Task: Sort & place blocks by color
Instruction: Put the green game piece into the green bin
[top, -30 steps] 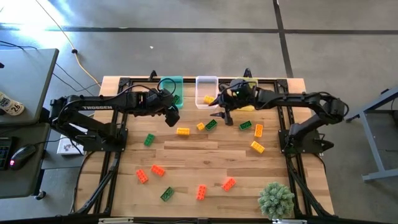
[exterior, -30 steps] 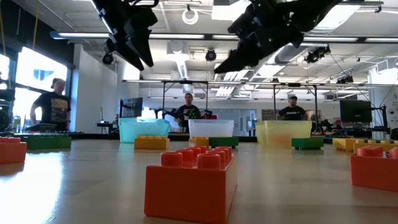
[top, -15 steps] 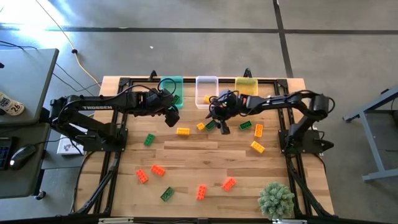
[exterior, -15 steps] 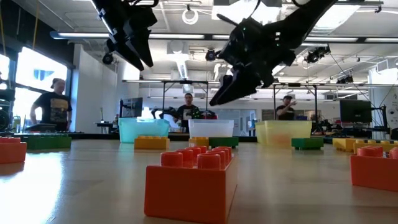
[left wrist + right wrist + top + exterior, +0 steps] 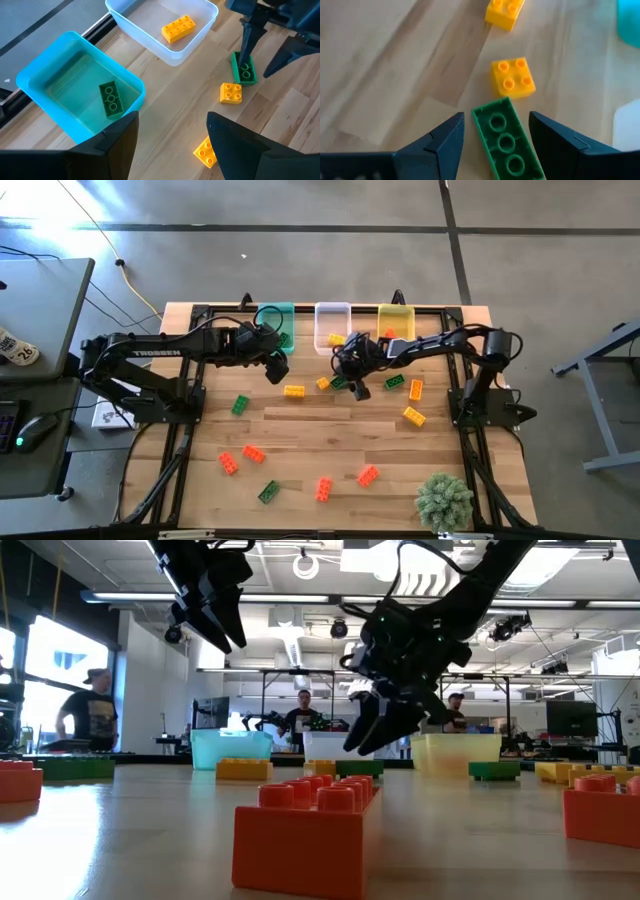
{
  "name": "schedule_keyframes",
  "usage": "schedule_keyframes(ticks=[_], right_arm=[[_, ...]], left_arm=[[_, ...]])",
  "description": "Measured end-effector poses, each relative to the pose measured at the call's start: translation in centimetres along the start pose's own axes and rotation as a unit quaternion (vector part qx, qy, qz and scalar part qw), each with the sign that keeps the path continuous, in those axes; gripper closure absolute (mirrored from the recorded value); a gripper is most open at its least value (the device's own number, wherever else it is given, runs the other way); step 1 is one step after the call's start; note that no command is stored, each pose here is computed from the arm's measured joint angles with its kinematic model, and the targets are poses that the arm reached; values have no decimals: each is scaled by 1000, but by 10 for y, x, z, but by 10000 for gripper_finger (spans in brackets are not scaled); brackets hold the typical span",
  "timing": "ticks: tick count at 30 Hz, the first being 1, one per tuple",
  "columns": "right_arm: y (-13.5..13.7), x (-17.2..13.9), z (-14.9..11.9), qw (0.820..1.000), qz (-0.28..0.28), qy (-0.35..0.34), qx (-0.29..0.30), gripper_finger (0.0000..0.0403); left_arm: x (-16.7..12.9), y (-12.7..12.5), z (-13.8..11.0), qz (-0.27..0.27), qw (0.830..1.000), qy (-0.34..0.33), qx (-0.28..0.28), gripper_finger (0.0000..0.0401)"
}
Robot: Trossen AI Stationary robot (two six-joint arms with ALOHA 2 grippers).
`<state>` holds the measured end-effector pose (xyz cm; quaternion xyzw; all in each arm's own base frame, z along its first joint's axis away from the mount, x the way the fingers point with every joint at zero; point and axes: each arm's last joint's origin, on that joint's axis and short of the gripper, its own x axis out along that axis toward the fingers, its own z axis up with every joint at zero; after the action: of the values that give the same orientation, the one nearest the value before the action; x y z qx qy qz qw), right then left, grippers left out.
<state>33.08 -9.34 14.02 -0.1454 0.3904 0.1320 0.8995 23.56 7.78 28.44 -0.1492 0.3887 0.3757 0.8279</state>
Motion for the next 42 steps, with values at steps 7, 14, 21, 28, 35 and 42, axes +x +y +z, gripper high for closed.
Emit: schedule_keyframes(ticks=[7, 14, 21, 28, 35, 42], right_arm=[[-2, 1, -4, 998, -34, 37, -29, 192], [-4, 10, -18, 998, -20, 67, -8, 192], [-1, 14, -18, 996, -19, 69, 43, 203], [4, 16, -15, 993, -16, 67, 99, 289], [10, 18, -1, 986, 0, 75, 152, 289], [1, 8, 28, 976, -44, 134, 163, 289]], left_arm=[[0, 0, 0, 0, 1000, 0, 0, 176], [0, 0, 0, 0, 1000, 0, 0, 176], [0, 0, 0, -3, 1000, 1, 0, 176], [0, -1, 0, -8, 1000, 3, 0, 176], [0, -2, -1, -34, 999, 15, 3, 176], [0, -3, -1, -48, 999, 20, 3, 176]])
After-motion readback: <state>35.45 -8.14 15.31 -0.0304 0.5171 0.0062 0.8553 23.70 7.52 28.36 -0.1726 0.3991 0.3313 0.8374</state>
